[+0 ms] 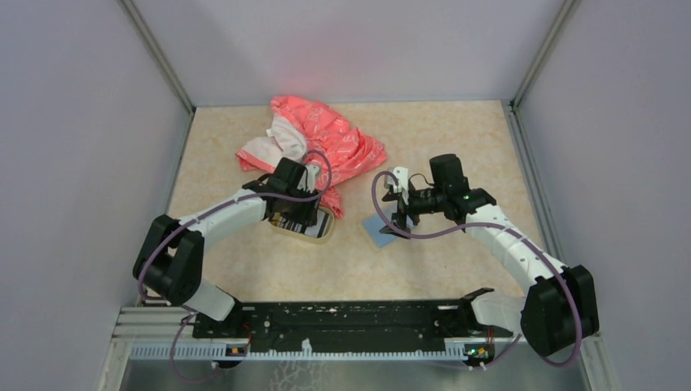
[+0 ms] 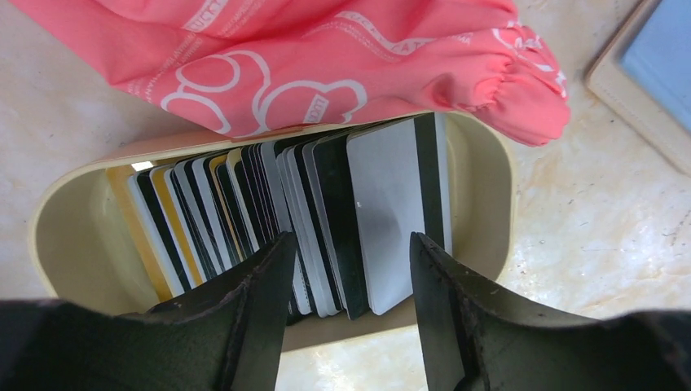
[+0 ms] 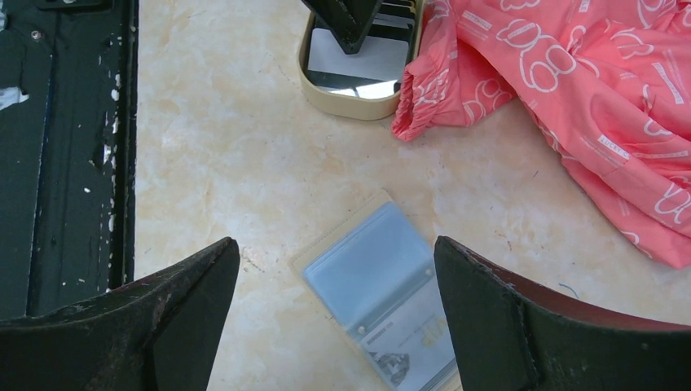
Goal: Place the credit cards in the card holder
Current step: Pick up the credit card from the storage box.
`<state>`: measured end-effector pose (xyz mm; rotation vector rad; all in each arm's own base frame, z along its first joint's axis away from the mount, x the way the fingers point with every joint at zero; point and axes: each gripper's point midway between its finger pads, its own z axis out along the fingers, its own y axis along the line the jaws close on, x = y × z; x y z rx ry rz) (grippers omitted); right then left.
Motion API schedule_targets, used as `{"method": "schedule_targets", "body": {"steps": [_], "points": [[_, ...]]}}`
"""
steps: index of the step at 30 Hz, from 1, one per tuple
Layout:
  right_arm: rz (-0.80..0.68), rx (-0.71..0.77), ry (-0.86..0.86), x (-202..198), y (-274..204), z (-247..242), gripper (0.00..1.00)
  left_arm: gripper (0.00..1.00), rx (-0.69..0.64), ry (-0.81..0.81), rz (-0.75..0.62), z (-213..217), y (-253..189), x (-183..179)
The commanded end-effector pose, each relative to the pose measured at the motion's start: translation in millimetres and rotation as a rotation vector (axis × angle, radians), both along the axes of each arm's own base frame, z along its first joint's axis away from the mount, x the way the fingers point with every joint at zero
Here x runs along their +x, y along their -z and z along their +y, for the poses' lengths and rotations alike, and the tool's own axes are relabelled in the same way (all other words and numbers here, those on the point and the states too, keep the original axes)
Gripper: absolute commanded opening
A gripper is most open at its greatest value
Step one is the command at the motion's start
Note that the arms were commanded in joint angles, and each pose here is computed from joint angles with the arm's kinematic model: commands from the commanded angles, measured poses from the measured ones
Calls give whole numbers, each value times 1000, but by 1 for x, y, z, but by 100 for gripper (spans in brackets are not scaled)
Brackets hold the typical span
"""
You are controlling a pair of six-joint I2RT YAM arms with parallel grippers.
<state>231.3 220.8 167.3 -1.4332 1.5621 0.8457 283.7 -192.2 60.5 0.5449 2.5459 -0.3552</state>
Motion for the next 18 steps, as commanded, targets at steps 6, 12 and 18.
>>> {"method": "schedule_targets", "body": {"steps": [6, 12, 18], "points": [[-35, 33, -26, 1, -10, 2, 89, 61, 127, 4, -22, 2, 7, 8], [-36, 34, -27, 1, -11, 2, 89, 60, 186, -47, -12, 8, 16, 8], [-34, 35, -28, 1, -11, 2, 89, 52, 190, -62, -14, 6, 16, 7]]}}
